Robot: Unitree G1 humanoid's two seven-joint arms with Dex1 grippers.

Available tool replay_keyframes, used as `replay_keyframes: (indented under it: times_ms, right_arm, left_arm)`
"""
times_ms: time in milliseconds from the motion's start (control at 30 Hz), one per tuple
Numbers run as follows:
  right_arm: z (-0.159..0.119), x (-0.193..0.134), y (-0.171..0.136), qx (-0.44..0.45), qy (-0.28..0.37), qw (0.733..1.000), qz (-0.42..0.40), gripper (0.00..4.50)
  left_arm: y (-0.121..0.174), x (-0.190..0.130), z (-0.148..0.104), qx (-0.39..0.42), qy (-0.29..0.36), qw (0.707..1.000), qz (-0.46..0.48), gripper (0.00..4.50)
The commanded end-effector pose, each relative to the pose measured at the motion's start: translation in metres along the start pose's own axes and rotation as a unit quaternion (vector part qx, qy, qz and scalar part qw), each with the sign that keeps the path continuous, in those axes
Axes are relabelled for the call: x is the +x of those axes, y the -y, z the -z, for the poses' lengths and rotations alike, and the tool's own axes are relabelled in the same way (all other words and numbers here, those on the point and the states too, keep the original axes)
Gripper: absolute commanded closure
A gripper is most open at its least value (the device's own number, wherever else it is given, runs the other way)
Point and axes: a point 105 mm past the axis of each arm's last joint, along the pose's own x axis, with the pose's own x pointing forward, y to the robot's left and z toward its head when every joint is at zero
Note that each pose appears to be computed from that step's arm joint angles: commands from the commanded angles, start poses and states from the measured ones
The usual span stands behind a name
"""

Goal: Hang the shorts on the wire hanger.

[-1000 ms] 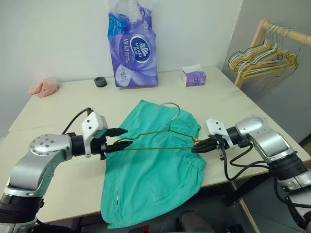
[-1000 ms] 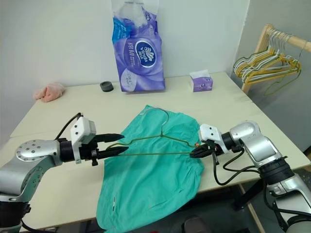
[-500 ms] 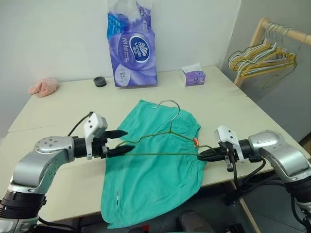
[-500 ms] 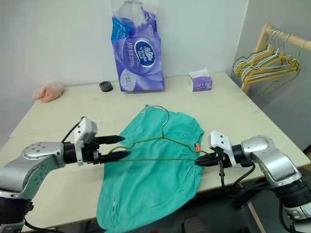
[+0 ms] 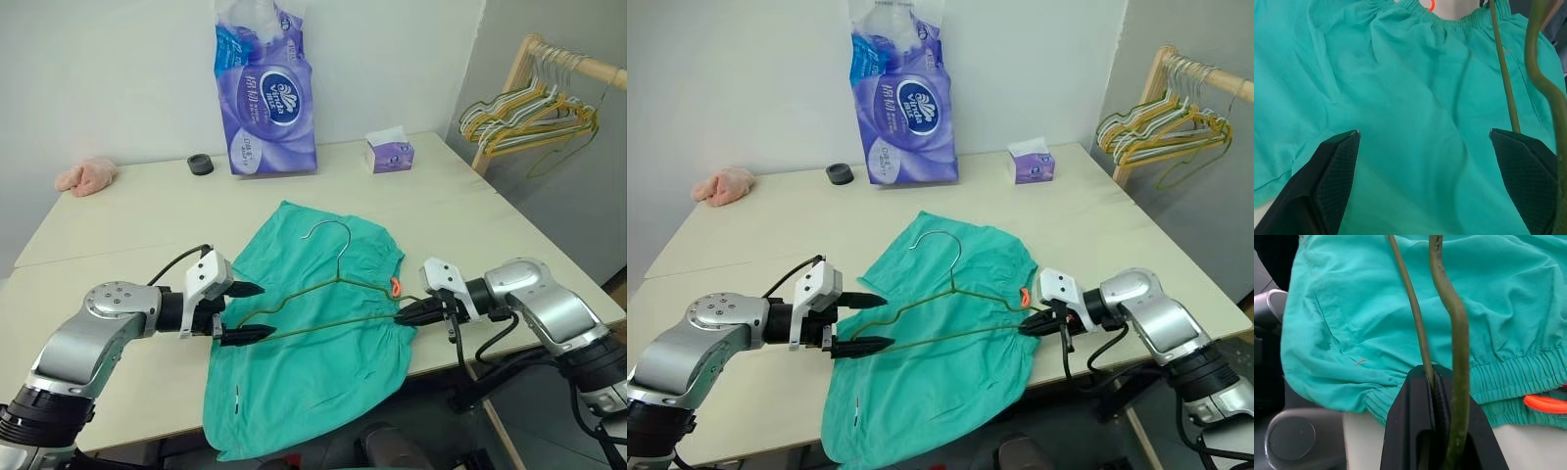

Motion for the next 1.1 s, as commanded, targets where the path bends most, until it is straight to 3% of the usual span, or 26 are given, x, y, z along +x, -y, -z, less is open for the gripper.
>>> replay_keyframes:
  times_ms: [33, 200, 367, 567, 767, 967, 1100]
  right_arm:
    - [-0.006, 0.0, 0.016, -0.025, -0.004, 0.999, 0.045, 4.5]
    - [-0.004, 0.006, 0.015, -0.034, -0.005, 0.999, 0.042, 4.5]
    - [-0.012, 0.007, 0.008, -0.031, 0.011, 0.999, 0.026, 4.5]
    - [-0.003, -0.017, 0.012, 0.025, 0.002, 0.999, 0.035, 4.5]
    - [0.007, -0.046, 0.015, 0.092, 0.011, 0.993, 0.072, 4.5]
    - [0.03, -0.083, 0.016, 0.197, 0.047, 0.965, 0.167, 4.5]
    - [0.046, -0.109, -0.003, 0.263, 0.069, 0.937, 0.219, 4.5]
  left_arm:
    - [0.024, 0.009, -0.029, -0.029, 0.078, 0.994, 0.073, 0.01]
    - [0.031, 0.009, -0.029, -0.093, 0.099, 0.986, 0.093, 0.01]
    - [0.031, 0.01, -0.019, -0.085, 0.08, 0.99, 0.08, 0.01]
    - [-0.005, -0.01, -0.012, -0.013, 0.048, 0.999, -0.019, 0.01]
    - [-0.03, -0.021, -0.03, 0.02, 0.084, 0.992, -0.095, 0.01]
    - [-0.023, -0.017, -0.026, -0.004, 0.088, 0.993, -0.079, 0.01]
    - [-0.015, -0.009, -0.029, -0.004, 0.096, 0.994, -0.048, 0.01]
